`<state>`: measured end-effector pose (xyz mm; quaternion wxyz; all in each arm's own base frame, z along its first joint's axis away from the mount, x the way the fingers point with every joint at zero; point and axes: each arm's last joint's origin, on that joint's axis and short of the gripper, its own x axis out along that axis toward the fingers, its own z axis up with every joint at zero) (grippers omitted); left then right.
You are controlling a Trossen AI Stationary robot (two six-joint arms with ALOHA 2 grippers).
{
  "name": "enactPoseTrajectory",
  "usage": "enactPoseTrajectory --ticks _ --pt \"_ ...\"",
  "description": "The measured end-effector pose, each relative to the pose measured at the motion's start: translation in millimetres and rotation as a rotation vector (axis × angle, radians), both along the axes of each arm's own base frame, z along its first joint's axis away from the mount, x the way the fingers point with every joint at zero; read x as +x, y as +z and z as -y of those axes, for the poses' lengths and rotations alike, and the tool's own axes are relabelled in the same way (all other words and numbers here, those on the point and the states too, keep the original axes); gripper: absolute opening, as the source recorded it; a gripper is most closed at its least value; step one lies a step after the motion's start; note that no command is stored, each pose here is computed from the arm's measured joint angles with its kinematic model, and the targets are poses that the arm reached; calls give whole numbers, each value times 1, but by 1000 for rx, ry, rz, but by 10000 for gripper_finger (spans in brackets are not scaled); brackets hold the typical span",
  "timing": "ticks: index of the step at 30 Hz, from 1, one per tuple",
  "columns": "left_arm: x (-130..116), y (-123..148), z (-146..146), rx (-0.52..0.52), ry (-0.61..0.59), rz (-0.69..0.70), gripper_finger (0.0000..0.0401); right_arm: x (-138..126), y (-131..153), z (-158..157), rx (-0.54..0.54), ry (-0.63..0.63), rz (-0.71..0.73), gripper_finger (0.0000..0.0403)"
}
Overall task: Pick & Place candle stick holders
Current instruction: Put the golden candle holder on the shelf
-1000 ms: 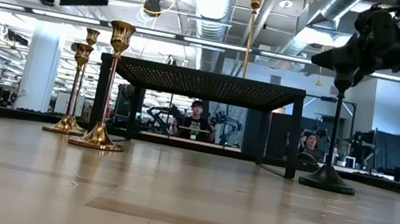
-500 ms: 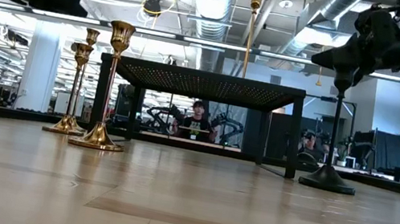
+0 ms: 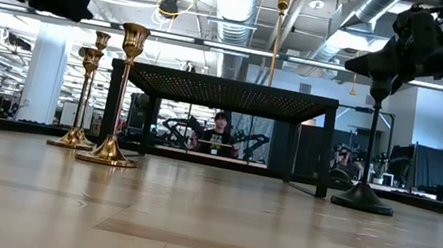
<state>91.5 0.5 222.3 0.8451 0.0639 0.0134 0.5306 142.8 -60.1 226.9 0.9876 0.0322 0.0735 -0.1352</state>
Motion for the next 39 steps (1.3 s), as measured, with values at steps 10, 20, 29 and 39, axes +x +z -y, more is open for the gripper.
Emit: enactPoseTrajectory --ticks 10,20,29,39 --pt "11 5 4 82 -484 155 4 0 2 0 -14 -5 19 1" --pt "17 7 14 65 -955 271 4 0 3 0 -15 -8 22 1" --pt "38 -1 11 22 -959 217 3 0 3 0 -17 -8 26 1" --pt "69 16 -26 77 -726 152 4 0 3 0 -16 -8 25 1"
